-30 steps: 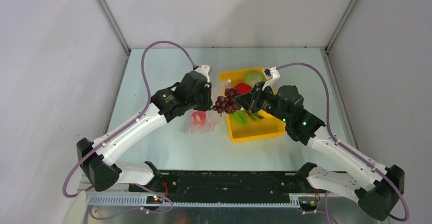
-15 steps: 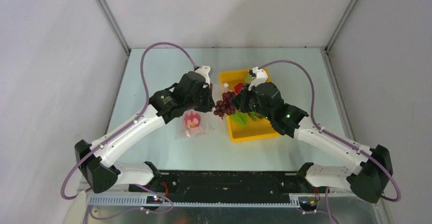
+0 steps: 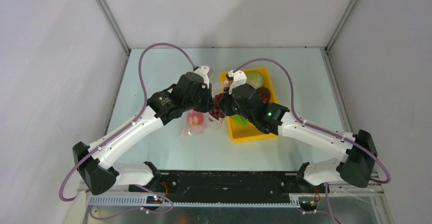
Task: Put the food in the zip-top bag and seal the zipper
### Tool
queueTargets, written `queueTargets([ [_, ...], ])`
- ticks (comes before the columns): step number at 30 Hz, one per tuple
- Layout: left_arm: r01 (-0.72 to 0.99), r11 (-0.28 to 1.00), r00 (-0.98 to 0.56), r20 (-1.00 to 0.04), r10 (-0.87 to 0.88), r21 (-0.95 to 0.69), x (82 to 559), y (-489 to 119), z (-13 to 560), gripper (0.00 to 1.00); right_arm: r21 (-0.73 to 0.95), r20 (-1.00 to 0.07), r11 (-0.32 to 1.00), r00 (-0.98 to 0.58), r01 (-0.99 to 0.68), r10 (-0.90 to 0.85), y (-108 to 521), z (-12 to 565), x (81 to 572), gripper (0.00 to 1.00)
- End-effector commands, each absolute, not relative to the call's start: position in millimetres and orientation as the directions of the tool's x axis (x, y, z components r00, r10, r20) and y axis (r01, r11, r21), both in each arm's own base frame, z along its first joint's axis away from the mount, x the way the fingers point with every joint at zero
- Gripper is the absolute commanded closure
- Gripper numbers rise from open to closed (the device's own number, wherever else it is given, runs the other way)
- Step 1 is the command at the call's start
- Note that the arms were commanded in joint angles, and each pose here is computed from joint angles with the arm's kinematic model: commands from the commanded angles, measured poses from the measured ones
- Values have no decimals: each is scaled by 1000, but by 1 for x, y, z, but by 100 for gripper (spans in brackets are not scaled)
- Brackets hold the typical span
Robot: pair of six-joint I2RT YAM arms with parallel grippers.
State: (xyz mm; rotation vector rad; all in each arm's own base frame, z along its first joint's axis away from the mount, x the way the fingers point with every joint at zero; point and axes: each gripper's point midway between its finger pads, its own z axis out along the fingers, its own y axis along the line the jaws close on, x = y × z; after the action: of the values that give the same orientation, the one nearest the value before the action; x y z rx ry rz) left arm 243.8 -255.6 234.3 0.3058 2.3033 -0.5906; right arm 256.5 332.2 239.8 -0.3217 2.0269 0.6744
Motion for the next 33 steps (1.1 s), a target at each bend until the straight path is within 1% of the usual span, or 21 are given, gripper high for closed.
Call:
queueTargets([
  [1,406,835,-670,-742,-5,-372,244,-261,255,100,306,-884,818,-464,-487,55,346,267,265,85],
  [2,406,835,-668,-744,-7,-373,244,-261,257,100,307,-883,814,-466,-494,50,349,267,265,81],
  [3,404,836,-666,-746,-9,-371,244,-260,257,100,308,-883,811,-467,-498,49,351,267,264,74],
  [4,402,837,-664,-747,-12,-371,245,-259,258,100,312,-883,803,-467,-507,48,352,269,263,70],
  [6,396,842,-663,-749,-15,-367,245,-258,257,100,319,-883,794,-466,-518,51,353,272,261,60],
  [7,389,847,-662,-749,-16,-362,246,-256,256,100,321,-883,790,-466,-522,51,353,273,259,49],
  [8,386,849,-661,-750,-17,-360,247,-256,256,100,324,-884,787,-464,-526,53,351,276,258,43],
  [10,372,859,-661,-750,-21,-352,248,-254,254,100,324,-887,784,-458,-529,58,348,281,257,27],
  [12,364,865,-662,-750,-21,-346,250,-252,253,100,329,-889,779,-453,-534,66,344,288,255,17],
  [13,360,868,-662,-749,-22,-343,251,-252,252,100,336,-892,771,-447,-541,75,342,294,253,15],
  [16,340,880,-660,-751,-28,-331,254,-248,250,100,348,-896,759,-432,-550,97,336,308,249,5],
  [18,326,888,-658,-752,-34,-324,255,-245,250,100,350,-903,757,-415,-552,115,328,319,246,1],
  [20,304,900,-652,-757,-42,-312,258,-239,250,100,346,-909,774,-394,-531,136,315,326,246,1],
  [21,285,909,-646,-762,-52,-304,260,-235,250,100,353,-914,787,-367,-506,174,301,337,246,1],
  [23,260,921,-638,-767,-62,-290,263,-229,250,100,362,-909,834,-355,-417,217,279,329,253,1],
  [27,215,942,-633,-771,-68,-259,268,-218,246,100,393,-881,878,-384,-274,275,235,299,260,1],
  [31,185,952,-648,-758,-67,-242,266,-212,234,100,404,-838,899,-464,-172,288,206,258,260,1],
  [33,187,951,-678,-733,-56,-246,260,-213,220,100,408,-809,901,-515,-149,282,200,235,258,1],
])
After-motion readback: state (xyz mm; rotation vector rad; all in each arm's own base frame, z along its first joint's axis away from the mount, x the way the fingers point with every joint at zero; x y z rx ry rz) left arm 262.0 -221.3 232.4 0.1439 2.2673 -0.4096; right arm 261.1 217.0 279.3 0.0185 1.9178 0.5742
